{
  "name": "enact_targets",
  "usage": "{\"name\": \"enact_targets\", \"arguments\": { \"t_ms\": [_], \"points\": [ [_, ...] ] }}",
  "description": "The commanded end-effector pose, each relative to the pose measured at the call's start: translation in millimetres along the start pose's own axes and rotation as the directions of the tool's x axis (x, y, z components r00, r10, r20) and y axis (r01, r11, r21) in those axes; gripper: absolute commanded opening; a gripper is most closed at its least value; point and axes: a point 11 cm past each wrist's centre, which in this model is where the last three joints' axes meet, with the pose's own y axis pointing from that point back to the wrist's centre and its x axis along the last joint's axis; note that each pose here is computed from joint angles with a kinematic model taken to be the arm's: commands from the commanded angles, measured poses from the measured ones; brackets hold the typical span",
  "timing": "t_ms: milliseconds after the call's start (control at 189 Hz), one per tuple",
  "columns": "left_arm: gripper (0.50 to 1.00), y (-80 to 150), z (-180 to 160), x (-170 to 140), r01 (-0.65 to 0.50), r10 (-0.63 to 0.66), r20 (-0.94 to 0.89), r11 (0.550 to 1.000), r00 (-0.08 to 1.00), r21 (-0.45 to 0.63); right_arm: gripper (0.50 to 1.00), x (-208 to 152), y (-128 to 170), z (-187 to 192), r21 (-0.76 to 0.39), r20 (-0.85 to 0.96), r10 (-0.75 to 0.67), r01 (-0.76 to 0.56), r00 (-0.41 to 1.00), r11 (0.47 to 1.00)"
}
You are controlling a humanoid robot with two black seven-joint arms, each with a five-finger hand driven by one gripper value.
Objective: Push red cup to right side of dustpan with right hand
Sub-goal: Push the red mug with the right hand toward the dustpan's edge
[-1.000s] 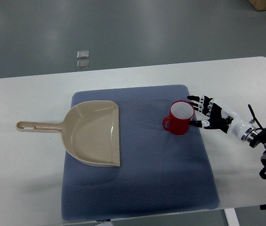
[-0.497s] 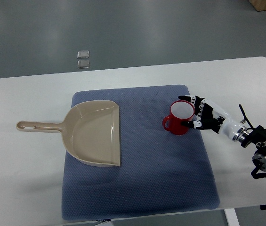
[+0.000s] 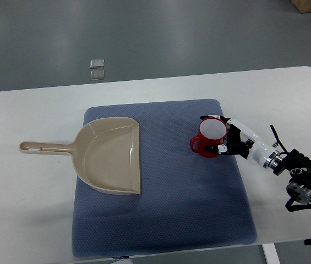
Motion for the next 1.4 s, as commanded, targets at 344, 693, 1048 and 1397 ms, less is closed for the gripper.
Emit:
{"name": "enact_targets", "arguments": {
  "t_ms": [344,693,1048,1397],
  "points": [
    [1.0,0,-1,1,-0.002,0.002,0.0,1.0,1.0,0.001,0.85,-18,-16,1,0.008,-0.008,-0.021,0.021,1.0,1.0],
    [1.0,0,-1,1,-0.002,0.002,0.0,1.0,1.0,0.001,0.838,-53,-34,0,0.037,0.0,-0.074,0.074,0.997,0.997],
    [1.0,0,0,0,-0.001,0.001,0.0,1.0,1.0,0.0,0.838,-91,-57,-7,0.078,0.014,-0.141,0.14,0.99,0.987],
    [1.0,-1,-9,0,-0.002,0.002,-0.003,1.0,1.0,0.014,0.852,-108,-61,-1,0.076,0.023,-0.156,0.154,0.987,0.985]
  ]
}}
